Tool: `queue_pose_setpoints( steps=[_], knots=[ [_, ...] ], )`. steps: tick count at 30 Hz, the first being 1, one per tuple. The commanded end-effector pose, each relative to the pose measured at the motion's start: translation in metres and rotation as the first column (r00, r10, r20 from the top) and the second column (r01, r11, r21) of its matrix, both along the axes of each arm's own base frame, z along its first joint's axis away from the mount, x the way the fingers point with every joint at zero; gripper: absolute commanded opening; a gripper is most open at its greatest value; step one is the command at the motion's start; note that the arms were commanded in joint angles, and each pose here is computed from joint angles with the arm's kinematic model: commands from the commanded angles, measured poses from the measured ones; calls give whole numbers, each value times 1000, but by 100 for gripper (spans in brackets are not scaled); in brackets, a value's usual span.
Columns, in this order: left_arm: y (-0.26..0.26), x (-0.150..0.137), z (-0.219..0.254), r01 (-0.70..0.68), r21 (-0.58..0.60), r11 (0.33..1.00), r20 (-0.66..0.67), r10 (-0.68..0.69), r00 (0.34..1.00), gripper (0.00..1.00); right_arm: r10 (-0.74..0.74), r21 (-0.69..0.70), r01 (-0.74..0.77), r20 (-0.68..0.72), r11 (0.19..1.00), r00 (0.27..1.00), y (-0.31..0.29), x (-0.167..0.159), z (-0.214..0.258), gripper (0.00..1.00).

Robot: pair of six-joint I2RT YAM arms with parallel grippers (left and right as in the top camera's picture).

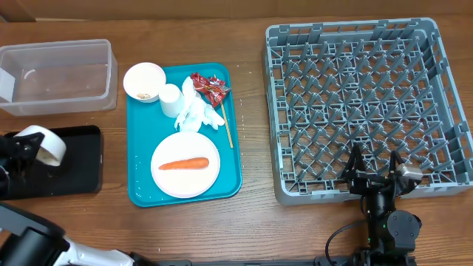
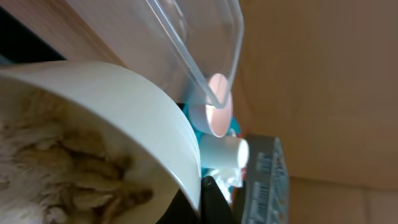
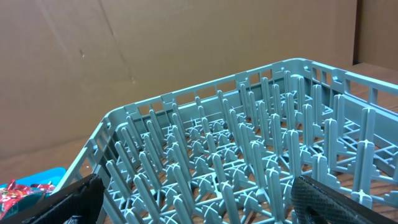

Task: Sort waste into correct bins and load items into the dishwasher rack
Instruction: 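Tilt the bowl with the left gripper to dump rice onto the black tray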

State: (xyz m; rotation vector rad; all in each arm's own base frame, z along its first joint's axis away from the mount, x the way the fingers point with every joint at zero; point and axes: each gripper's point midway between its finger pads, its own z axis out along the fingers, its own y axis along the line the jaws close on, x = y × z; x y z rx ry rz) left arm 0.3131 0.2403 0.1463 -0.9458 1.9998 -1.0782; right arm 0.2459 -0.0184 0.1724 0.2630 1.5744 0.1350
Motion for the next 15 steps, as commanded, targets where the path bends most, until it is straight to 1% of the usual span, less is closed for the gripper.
queue_pose_setpoints(
  steps=[1,15],
  knots=[
    [-7,9,17,51,-90,995,199,-33,979,4,-14,-5,14,4,1000,1000,-3,0,-2,100],
    [-6,9,15,50,-87,995,197,-32,980,4,-14,-5,14,4,1000,1000,-3,0,-2,100]
  ],
)
